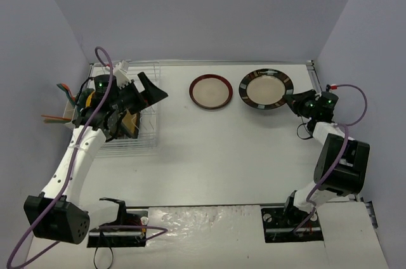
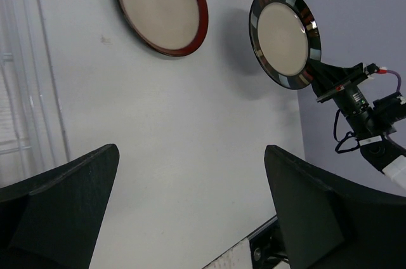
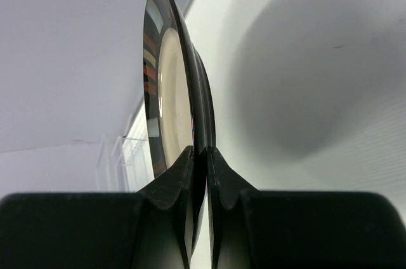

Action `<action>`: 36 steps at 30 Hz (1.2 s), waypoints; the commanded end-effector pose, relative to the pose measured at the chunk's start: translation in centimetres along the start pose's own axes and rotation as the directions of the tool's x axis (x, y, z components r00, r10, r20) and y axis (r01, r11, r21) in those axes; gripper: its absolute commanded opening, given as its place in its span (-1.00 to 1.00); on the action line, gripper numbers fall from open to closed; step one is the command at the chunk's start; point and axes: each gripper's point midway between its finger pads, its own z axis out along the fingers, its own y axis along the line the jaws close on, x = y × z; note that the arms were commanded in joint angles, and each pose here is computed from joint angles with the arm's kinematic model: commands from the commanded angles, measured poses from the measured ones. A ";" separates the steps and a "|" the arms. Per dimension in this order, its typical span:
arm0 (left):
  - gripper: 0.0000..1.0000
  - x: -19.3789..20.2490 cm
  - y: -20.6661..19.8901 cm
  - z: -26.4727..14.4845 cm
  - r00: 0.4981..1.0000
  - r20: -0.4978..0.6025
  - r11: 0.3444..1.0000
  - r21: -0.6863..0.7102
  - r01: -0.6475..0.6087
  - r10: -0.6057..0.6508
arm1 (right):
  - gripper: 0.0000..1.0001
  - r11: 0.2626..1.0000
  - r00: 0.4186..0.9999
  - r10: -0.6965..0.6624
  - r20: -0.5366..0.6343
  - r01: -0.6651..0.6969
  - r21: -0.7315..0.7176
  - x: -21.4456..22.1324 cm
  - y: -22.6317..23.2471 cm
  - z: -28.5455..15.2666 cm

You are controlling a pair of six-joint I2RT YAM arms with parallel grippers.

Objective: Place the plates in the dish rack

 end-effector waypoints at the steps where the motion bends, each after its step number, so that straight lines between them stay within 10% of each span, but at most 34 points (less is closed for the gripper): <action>1: 0.94 -2.7 -5.4 1.0 0.997 0.076 0.985 0.170 0.016 -0.029 | -1.00 0.933 0.996 -0.084 -0.003 0.078 -0.350 -0.3 11.9 -4.0; 26: 0.83 0.2 -14.5 11.3 0.991 -0.093 0.930 0.347 0.118 -0.091 | -1.00 0.761 0.941 -0.231 -0.247 0.017 -0.649 10.9 23.2 -10.2; 31: 0.49 1.1 -14.8 11.5 0.990 -0.117 0.926 0.358 0.117 -0.080 | -1.00 0.752 0.938 -0.228 -0.262 -0.001 -0.659 11.4 23.4 -10.4; 36: -0.28 1.2 -14.9 11.2 0.990 -0.116 0.922 0.369 0.121 -0.084 | -1.00 0.750 0.930 -0.234 -0.283 -0.013 -0.661 12.4 23.5 -10.4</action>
